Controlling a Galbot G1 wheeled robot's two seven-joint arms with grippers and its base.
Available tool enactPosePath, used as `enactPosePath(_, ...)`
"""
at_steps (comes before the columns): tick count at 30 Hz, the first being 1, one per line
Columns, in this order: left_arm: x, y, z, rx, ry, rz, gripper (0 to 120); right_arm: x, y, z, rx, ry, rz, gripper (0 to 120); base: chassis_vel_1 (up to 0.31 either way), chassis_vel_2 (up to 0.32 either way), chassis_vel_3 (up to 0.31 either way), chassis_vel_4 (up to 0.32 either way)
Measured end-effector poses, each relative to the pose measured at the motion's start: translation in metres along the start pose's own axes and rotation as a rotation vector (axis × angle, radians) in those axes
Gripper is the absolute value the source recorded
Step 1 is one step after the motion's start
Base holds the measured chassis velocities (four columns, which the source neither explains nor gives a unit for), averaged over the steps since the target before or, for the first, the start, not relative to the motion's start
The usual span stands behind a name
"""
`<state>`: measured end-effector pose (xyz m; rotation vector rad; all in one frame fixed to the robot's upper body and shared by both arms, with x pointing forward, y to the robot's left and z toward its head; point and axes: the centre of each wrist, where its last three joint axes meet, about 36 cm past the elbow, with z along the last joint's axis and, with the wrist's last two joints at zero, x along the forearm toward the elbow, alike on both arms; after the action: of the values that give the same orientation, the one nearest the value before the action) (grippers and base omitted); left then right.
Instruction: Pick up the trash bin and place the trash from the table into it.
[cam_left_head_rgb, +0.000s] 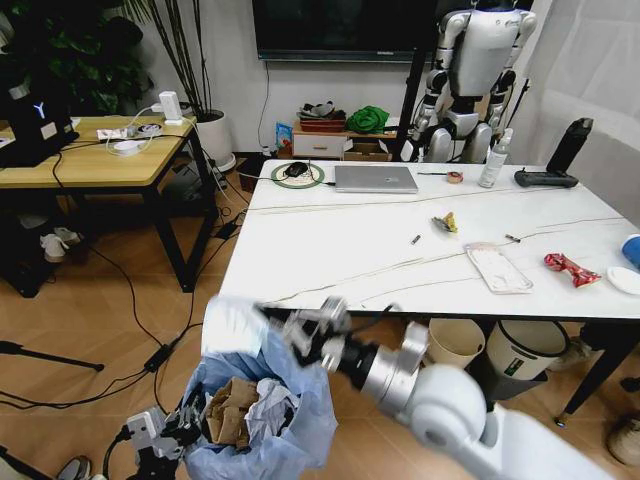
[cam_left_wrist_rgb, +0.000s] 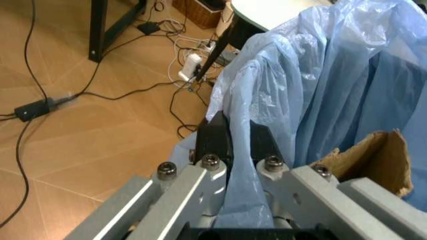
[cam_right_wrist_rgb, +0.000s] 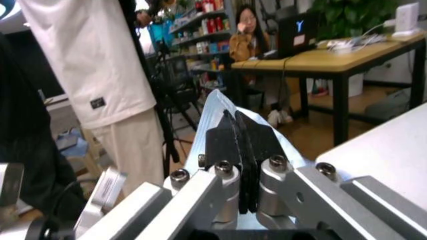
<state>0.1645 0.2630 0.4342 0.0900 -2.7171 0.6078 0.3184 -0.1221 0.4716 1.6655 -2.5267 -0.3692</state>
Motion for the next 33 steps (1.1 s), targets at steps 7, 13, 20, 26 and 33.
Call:
enactPosePath(7, 0.0, 0.001, -0.001, -0.003, -0.005, -0.007, 0, 0.005, 0.011, 0.012, -0.003, 0.024, -0.018, 0, 0.0, 0.0, 0.0, 0.0)
enactPosePath(13, 0.0, -0.001, -0.002, -0.002, -0.007, -0.005, 0, 0.019, 0.009, 0.016, 0.047, 0.045, 0.071, 15, 0.0, 0.0, 0.0, 0.0)
enactPosePath(20, -0.001, -0.002, -0.001, -0.007, -0.001, 0.009, 0, 0.037, 0.014, 0.029, 0.063, 0.059, 0.175, 38, 0.0, 0.0, 0.0, 0.0)
enactPosePath(26, -0.003, -0.001, 0.002, -0.01, 0.013, 0.015, 0, 0.046, 0.012, 0.028, 0.069, 0.013, 0.308, 62, 0.0, 0.0, 0.0, 0.0)
enactPosePath(33, -0.006, 0.001, 0.01, -0.024, 0.033, 0.02, 0, 0.045, -0.002, 0.003, 0.067, -0.05, 0.534, 88, 0.0, 0.0, 0.0, 0.0)
